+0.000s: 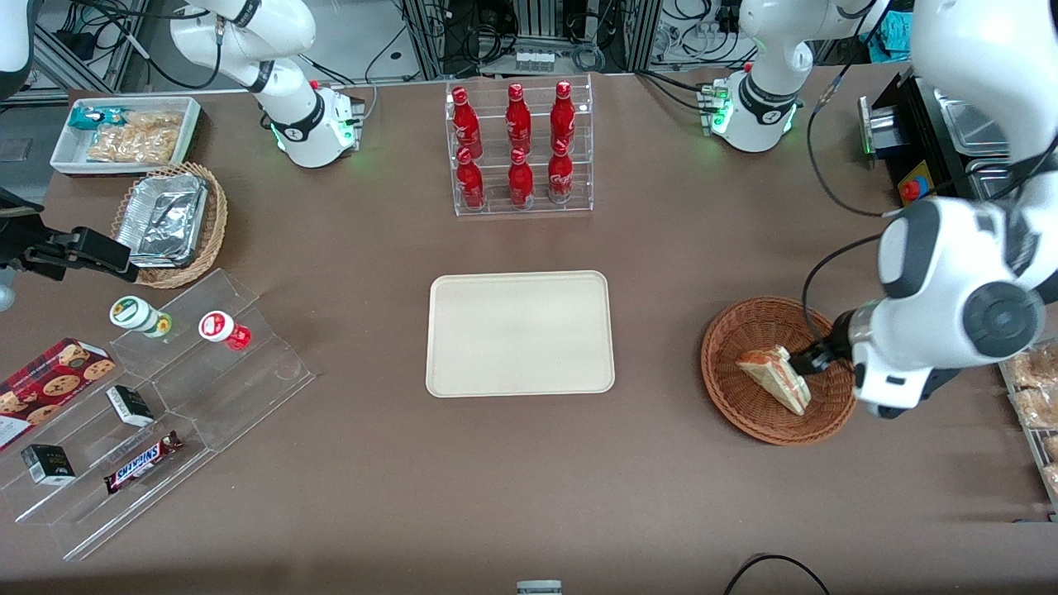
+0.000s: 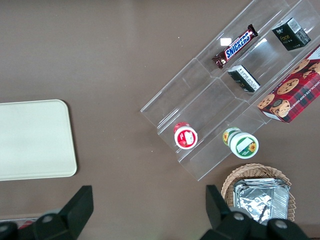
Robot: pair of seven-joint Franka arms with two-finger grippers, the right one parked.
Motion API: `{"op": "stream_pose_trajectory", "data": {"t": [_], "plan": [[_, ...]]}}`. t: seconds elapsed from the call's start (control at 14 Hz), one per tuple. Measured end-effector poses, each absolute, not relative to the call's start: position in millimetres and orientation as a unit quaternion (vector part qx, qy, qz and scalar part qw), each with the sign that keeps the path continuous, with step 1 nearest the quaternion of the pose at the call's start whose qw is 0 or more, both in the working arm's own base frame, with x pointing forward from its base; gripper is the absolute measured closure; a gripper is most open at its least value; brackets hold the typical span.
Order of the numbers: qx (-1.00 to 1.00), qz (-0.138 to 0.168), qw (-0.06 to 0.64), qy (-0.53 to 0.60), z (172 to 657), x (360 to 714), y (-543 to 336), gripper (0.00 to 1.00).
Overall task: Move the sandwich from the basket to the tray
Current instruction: 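Lower the left gripper around the sandwich and close it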
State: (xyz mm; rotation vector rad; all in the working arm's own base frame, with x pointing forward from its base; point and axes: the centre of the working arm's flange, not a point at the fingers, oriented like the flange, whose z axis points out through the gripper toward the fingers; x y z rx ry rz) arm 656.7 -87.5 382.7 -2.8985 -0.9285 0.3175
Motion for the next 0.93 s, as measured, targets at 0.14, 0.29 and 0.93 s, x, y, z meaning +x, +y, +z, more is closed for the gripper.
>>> {"op": "stream_pose_trajectory", "data": {"t": [0.14,0.29,0.93], "plan": [[-0.939,0.106,0.042,-0.325,353.6,663.9,-86.5,0.0],[-0.936,0.107,0.042,-0.333,332.4,666.5,-81.9,0.0],[-0.927,0.089,0.028,-0.364,235.9,637.5,-81.1,0.05]]}}
